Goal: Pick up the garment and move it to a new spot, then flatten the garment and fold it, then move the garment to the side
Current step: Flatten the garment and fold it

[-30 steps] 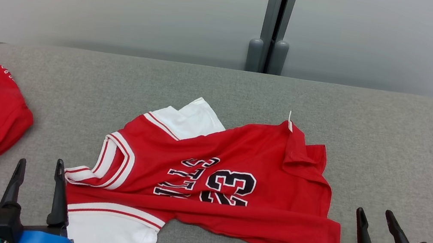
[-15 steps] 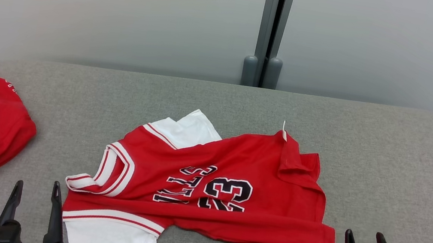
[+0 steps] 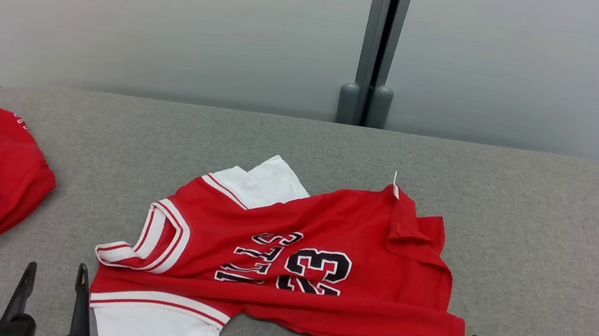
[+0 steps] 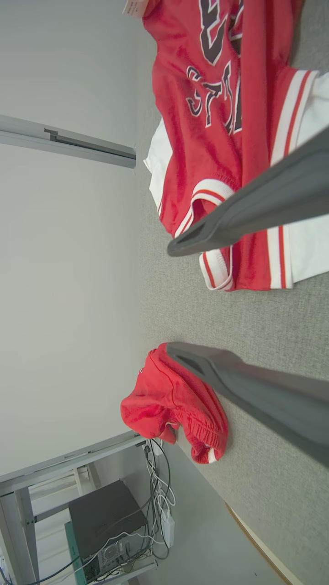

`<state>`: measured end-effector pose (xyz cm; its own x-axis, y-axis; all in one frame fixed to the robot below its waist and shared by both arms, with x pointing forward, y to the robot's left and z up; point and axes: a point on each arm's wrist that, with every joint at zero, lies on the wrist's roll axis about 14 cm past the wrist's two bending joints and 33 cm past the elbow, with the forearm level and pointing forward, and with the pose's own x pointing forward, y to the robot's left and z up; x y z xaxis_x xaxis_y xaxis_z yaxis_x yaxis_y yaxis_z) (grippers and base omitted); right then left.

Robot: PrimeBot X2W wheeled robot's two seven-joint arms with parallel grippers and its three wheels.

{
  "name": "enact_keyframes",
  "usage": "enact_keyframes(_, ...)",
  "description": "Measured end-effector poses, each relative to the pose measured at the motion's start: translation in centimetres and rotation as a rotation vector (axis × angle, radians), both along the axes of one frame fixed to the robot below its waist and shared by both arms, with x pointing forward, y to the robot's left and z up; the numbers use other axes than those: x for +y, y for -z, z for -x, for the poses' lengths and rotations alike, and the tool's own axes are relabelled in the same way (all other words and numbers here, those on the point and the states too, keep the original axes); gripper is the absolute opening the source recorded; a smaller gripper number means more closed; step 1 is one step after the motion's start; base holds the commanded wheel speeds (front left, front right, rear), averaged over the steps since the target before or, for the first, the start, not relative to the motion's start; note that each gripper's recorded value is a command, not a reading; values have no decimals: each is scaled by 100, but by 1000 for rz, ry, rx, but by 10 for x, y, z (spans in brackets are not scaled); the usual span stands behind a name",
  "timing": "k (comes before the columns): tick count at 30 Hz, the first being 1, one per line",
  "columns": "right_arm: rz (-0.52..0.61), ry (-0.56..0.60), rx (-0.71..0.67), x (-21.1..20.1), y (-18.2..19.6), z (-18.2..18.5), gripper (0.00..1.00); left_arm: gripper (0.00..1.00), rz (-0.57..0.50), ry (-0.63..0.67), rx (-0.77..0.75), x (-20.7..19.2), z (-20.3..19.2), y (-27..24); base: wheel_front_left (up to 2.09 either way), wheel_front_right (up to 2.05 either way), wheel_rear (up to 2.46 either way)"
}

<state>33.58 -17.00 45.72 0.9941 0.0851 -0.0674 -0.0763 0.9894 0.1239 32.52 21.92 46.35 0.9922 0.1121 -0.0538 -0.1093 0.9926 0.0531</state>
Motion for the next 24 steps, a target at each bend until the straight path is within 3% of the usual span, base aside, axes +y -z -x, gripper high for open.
enact_keyframes(8,-17,1,44,1,11,4,100,100,22,15,43,-5,7,14,0,0,0)
enact_keyframes(24,-13,-40,245,13,69,5,100,100,159,88,417,-41,67,120,0,0,0)
